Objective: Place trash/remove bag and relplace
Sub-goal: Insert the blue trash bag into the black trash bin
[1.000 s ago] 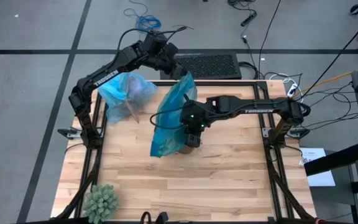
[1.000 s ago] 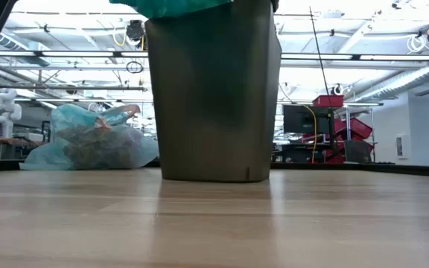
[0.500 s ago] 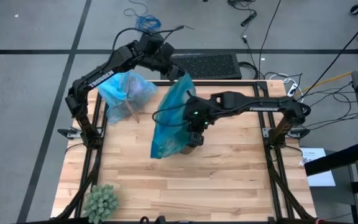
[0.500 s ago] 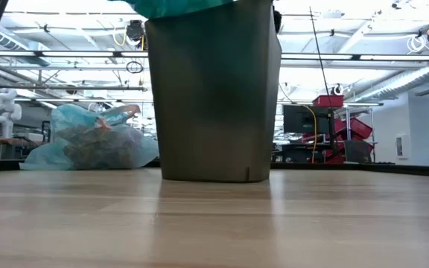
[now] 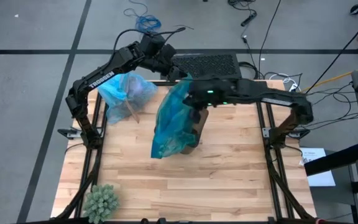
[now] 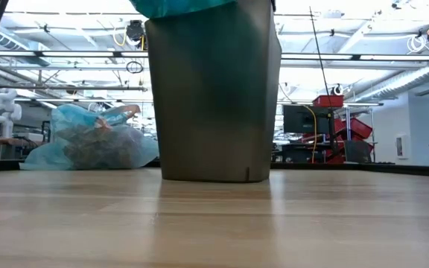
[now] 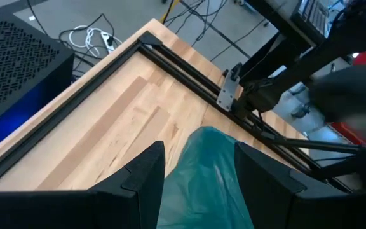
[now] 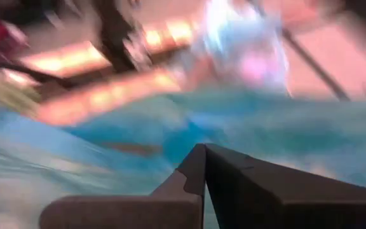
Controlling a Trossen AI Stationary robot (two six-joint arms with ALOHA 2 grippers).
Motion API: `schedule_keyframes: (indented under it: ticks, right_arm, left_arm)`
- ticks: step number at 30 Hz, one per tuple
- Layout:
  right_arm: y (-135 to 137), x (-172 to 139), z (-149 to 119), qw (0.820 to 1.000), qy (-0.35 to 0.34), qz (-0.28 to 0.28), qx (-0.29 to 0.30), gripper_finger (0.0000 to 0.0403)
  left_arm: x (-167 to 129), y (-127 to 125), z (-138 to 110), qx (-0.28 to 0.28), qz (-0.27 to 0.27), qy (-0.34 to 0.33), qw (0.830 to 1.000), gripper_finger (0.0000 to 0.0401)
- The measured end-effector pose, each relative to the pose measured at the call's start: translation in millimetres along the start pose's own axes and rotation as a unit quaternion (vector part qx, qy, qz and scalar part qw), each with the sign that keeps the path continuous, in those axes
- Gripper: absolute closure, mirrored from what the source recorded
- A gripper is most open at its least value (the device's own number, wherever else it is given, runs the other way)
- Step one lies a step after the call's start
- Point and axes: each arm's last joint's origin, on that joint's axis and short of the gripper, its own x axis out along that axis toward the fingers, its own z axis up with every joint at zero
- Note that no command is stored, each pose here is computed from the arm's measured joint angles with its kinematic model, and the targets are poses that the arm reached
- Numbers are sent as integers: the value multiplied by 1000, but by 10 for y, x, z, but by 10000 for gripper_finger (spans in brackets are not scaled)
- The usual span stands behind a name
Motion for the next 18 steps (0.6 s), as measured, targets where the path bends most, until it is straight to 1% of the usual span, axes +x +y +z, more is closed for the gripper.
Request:
schedule_keyframes:
  ticks: [3, 5, 8, 13, 18]
  right_arm:
    - [-105, 316, -126, 997, 68, -19, 4, 403]
    - [-100, 450, -177, 996, 93, -6, 5, 403]
    - [2, 611, -261, 992, 123, 13, 1, 403]
    - [185, 693, -358, 988, 149, 24, 3, 403]
    - [253, 796, -497, 979, 201, 15, 12, 403]
  left_arm:
    - [2, -11, 6, 3, -2, -4, 1000, 218]
    - [-16, -16, 9, 3, -2, -5, 1000, 218]
    - [-77, -6, 23, 2, 0, -11, 1000, 218]
    - [-342, -9, 72, 4, 7, -39, 999, 218]
    - [-699, -60, 108, 11, 15, -79, 997, 218]
